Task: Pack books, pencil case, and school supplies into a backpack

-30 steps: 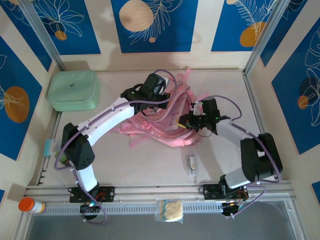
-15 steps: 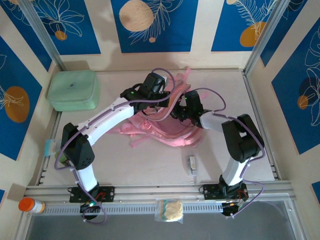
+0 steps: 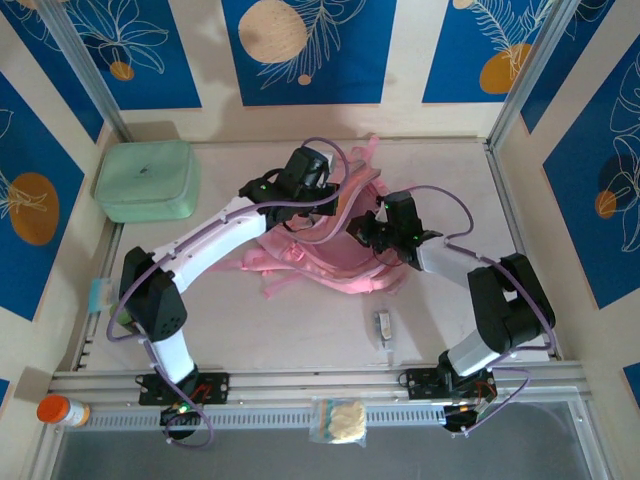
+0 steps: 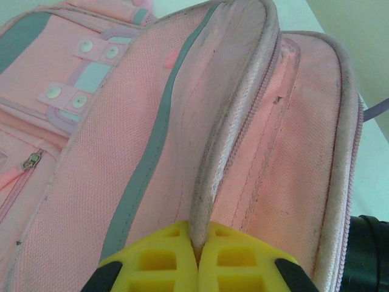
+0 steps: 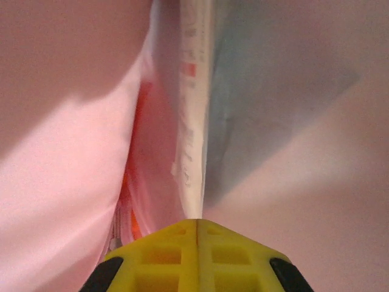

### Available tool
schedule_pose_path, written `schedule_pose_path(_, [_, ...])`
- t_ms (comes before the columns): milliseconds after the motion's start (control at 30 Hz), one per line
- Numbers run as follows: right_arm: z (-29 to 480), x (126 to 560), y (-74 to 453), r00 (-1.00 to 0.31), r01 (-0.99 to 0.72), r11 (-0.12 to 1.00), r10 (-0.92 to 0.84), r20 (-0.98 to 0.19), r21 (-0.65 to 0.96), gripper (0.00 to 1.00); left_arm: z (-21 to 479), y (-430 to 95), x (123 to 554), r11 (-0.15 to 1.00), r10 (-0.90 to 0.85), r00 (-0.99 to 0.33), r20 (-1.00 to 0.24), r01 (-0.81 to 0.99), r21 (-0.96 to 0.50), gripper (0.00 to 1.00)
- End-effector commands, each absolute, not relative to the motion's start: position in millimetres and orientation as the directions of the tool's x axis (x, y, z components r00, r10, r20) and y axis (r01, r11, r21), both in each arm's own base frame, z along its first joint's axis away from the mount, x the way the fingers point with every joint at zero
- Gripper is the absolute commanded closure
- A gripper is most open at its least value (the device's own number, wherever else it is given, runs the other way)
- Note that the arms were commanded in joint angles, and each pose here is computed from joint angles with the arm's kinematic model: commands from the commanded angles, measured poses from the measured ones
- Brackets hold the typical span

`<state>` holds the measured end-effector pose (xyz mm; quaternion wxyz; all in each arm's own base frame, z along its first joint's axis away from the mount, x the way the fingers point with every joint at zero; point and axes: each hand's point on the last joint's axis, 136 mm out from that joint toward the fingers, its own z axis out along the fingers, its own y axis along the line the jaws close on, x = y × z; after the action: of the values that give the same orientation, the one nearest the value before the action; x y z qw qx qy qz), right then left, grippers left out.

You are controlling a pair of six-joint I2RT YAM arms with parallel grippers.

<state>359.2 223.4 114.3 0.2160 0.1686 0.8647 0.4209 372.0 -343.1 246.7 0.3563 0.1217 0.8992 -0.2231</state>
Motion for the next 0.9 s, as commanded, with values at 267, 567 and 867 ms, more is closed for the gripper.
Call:
schedule_pose_path(267, [94,361,262,-0.890,0.128,0.628,0.414,-0.190,0.768,1.00,292,-349,371,0.813,-0.061,-0.662,-0.747,0.402,-0.422,1.00])
schedule_pose_path(567, [116,339,231,-0.882,0.118,0.662,0.412,-0.228,0.740,1.00,278,-342,371,0.825,-0.052,-0.683,-0.729,0.382,-0.417,1.00])
schedule_pose_path(867, [146,296,111,-0.819,0.261,0.714,0.520,-0.241,0.650,0.92,258,-344,368,0.810,-0.065,-0.704,-0.707,0.376,-0.450,1.00])
